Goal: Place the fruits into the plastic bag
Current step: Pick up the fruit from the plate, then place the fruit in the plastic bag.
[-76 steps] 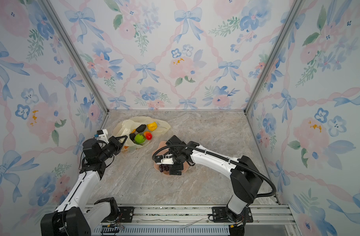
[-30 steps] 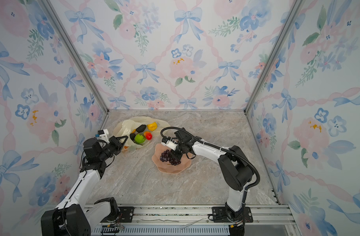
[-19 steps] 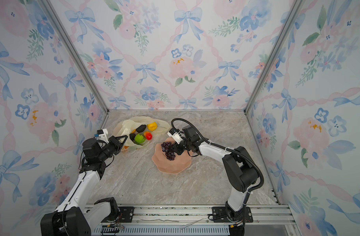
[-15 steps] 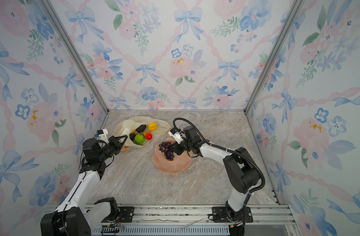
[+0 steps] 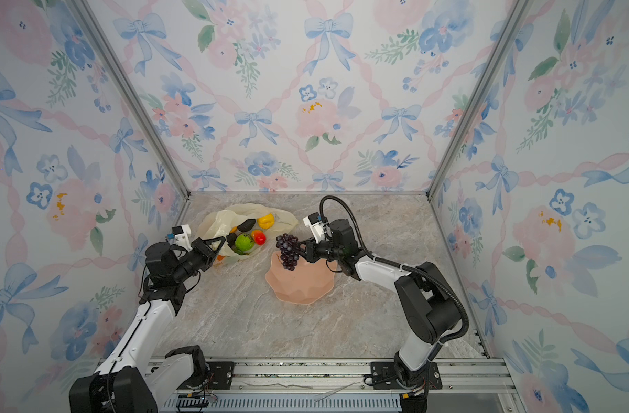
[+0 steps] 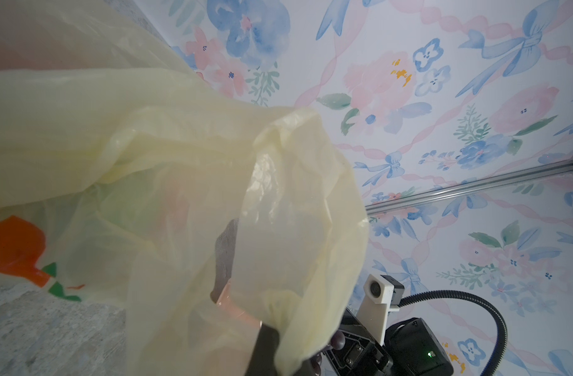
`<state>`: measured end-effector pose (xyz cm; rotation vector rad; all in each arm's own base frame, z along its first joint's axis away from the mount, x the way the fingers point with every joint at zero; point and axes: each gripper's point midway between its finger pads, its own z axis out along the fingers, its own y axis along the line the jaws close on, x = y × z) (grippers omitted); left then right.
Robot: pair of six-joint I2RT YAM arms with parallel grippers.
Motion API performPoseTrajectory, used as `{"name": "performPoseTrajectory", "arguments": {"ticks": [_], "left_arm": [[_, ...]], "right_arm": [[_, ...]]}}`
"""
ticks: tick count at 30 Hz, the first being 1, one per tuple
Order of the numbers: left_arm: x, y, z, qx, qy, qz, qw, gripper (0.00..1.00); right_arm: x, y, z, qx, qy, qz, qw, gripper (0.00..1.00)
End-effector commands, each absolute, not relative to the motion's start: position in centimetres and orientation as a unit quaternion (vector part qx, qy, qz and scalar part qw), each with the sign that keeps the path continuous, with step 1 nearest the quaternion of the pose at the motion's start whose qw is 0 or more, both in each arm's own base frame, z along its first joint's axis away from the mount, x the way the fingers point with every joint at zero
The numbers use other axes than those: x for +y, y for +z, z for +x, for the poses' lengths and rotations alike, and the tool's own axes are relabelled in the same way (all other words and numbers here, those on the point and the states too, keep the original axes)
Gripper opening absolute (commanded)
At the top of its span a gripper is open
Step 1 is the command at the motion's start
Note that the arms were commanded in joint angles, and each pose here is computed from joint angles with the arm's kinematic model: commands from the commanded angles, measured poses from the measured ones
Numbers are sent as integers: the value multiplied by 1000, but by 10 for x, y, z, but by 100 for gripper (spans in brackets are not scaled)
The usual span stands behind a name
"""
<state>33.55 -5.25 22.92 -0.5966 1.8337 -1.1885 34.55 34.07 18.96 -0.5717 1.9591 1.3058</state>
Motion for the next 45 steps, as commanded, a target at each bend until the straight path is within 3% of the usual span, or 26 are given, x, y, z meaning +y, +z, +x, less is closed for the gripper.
{"name": "performPoseTrajectory", "arguments": {"ticks": [1, 12, 30, 45], "left_arm": [[-60, 241, 332, 729, -483, -211, 436, 0], [-69, 249, 331, 729, -489, -194, 437, 0], [-87, 277, 331, 729, -494, -126, 457, 0], [-112, 252, 306, 745, -506, -84, 427, 0]], "right_arm": [[341, 229, 347, 721, 560, -180, 366, 18], [391, 234, 341, 725, 581, -164, 332, 18], [481, 213, 384, 718, 640, -126, 243, 17], [518, 200, 440, 708, 667, -17, 232, 17]]}}
